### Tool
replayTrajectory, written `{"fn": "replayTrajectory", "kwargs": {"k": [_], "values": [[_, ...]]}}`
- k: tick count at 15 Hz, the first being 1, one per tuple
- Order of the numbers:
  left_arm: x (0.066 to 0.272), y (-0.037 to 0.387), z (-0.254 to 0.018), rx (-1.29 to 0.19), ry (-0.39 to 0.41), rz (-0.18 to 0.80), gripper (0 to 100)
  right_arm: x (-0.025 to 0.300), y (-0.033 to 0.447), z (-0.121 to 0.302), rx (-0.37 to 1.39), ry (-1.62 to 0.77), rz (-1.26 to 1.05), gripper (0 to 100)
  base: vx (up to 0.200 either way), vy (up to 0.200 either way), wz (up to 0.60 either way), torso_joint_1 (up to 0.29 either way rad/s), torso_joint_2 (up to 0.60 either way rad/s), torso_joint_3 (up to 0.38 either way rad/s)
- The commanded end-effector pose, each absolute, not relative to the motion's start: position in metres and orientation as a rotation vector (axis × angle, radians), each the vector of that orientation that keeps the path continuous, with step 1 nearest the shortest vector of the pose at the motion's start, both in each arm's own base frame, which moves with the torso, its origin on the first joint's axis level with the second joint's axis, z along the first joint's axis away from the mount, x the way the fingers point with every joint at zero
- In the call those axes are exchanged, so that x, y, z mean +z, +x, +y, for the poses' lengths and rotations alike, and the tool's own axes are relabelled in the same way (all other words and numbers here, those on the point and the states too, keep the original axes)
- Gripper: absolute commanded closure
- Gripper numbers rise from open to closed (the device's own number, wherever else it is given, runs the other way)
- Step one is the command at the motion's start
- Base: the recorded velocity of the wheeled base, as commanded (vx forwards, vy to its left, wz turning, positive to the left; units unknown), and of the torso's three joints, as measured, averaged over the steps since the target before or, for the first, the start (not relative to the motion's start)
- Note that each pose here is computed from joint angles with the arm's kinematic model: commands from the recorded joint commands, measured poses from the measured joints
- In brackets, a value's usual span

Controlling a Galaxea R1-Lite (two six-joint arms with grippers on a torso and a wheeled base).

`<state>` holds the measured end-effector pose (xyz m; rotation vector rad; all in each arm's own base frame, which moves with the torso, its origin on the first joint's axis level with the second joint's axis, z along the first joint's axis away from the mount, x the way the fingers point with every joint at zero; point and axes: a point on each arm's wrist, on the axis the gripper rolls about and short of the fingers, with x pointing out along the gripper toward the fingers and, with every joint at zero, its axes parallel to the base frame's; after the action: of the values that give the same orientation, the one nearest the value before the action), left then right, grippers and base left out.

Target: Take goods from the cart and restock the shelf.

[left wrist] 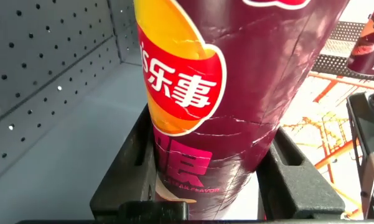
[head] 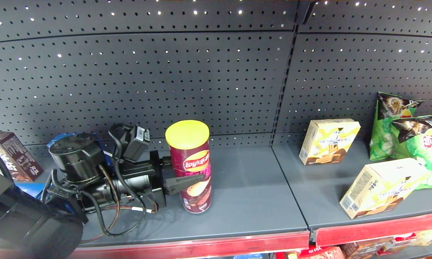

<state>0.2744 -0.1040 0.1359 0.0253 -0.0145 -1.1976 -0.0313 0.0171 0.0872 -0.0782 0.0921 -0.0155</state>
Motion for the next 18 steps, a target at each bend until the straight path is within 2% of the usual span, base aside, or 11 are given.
{"fn": "replayTrajectory", "kwargs": {"k": [1, 8, 15, 16, 18], "values": [[0.132, 0.272, -0.104, -1.201, 0.022, -0.001, 100, 0.087, -0.031, 0.017, -0.015, -0.079, 0.092, 100, 0.0, 0.0, 0.0, 0.0, 0.0, 0.0], [0.115, 0.253, -0.106, -1.231, 0.01, 0.03, 100, 0.087, -0.031, 0.017, -0.015, -0.08, 0.092, 100, 0.0, 0.0, 0.0, 0.0, 0.0, 0.0], [0.106, 0.259, -0.107, -1.226, 0.004, 0.054, 100, 0.087, -0.031, 0.017, -0.015, -0.079, 0.092, 100, 0.0, 0.0, 0.0, 0.0, 0.0, 0.0], [0.104, 0.26, -0.107, -1.224, 0.006, 0.048, 0, 0.087, -0.031, 0.017, -0.017, -0.079, 0.092, 100, 0.0, 0.0, 0.0, 0.0, 0.0, 0.0], [0.103, 0.259, -0.107, -1.221, 0.006, 0.044, 0, 0.087, -0.031, 0.017, -0.015, -0.08, 0.092, 100, 0.0, 0.0, 0.0, 0.0, 0.0, 0.0]]}}
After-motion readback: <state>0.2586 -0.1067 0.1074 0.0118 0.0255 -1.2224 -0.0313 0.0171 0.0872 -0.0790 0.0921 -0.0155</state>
